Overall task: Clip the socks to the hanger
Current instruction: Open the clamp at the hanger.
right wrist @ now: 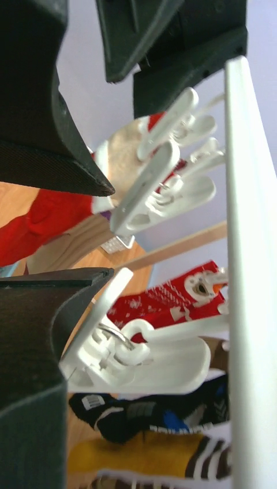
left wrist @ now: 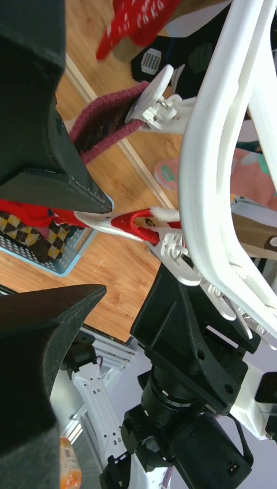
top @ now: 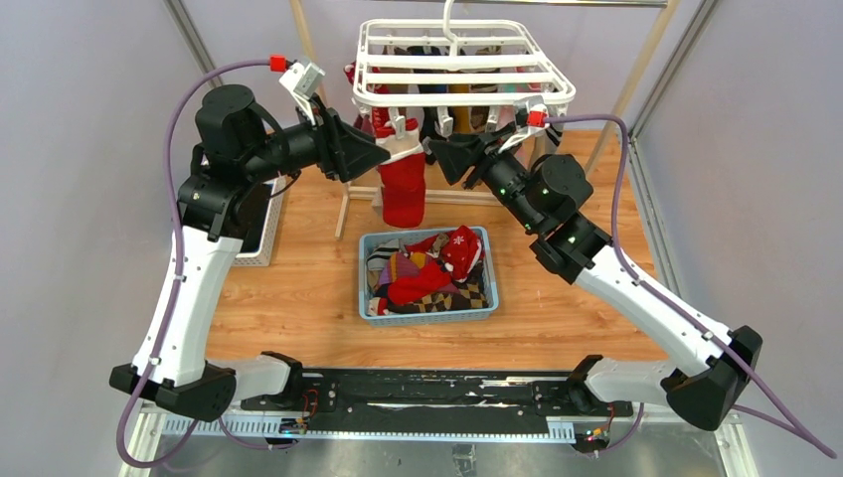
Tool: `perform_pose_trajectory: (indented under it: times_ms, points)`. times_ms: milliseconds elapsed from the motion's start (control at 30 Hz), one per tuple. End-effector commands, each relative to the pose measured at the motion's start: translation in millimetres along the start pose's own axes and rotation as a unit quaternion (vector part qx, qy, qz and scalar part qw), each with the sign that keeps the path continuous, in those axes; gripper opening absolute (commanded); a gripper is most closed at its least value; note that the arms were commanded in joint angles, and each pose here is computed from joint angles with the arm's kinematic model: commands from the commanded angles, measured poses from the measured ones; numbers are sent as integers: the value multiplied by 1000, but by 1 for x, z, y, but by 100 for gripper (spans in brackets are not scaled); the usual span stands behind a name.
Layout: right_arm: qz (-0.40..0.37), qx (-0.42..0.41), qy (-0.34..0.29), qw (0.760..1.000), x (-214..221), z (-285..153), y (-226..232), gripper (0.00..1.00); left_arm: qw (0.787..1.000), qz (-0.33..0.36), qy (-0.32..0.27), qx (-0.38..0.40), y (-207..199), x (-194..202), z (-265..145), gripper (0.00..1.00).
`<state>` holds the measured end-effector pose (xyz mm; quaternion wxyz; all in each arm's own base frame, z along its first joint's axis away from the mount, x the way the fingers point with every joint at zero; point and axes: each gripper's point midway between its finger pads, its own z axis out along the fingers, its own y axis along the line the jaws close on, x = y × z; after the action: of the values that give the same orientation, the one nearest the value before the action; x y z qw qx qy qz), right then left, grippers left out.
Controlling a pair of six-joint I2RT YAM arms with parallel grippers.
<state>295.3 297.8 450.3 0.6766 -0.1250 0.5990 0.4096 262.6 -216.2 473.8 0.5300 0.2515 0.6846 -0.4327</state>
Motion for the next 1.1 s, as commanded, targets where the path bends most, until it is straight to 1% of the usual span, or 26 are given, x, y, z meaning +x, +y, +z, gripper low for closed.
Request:
perform_pose_trajectory:
  times_ms: [0,33,167,267,367,467,600,633,700,733,767,867,1067]
  points:
    - [-22,49,-63,997,-29,8,-4,46,1000,5,1,-2,-2,2,-3,53]
    - [-27,56,-66,996,-30,7,-4,44,1000,7,2,-2,-3,2,-4,53]
    - [-43,78,-81,993,-35,-2,-6,28,1000,11,3,-1,-5,3,-7,53]
    - [-51,81,-88,992,-38,-8,-3,18,1000,11,5,1,-6,4,-7,53]
    - [-55,79,-83,992,-37,-8,-2,14,1000,10,6,1,-7,5,-8,52]
    - [-56,76,-77,993,-34,-6,0,12,1000,11,6,1,-8,6,-10,52]
    - [-54,73,-76,993,-32,-6,0,8,1000,13,7,0,-11,6,-14,52]
    - [-54,73,-75,993,-31,-6,0,11,1000,15,8,0,-11,7,-15,52]
    - [-55,75,-69,993,-28,-5,0,29,1000,18,7,0,-13,6,-17,53]
    - [-55,74,-67,993,-27,-5,0,35,1000,20,7,1,-14,6,-17,53]
    - [-54,74,-67,993,-26,-5,0,38,1000,20,7,1,-15,6,-18,53]
    - [-53,73,-68,994,-25,-4,1,42,1000,21,6,2,-15,6,-18,53]
    - [-65,81,-74,992,-29,-1,3,43,1000,23,7,4,-16,7,-19,53]
